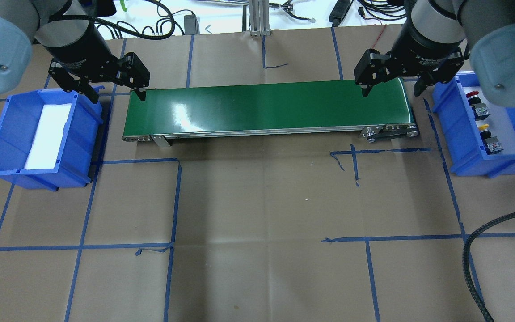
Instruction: Transport two buttons from left to right
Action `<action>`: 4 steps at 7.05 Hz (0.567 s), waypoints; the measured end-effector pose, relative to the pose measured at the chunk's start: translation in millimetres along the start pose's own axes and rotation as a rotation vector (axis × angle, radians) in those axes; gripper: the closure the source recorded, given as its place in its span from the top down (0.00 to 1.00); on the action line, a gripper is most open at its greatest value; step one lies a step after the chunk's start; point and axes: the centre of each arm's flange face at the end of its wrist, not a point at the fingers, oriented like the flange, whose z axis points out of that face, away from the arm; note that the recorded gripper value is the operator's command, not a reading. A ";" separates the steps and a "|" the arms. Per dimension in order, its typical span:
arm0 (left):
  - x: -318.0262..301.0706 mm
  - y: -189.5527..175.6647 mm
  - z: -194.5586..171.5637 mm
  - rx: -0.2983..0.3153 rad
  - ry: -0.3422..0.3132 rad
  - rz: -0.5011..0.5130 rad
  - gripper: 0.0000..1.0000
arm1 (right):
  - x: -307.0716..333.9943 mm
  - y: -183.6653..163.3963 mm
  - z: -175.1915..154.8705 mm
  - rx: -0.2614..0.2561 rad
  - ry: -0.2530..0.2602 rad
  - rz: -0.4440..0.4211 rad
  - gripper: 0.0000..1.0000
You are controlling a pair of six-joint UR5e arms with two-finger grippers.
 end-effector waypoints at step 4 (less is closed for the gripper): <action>0.1 0.1 -0.4 0.000 0.001 0.000 1.00 | 1.1 -0.4 -1.2 0.005 0.006 0.001 1.00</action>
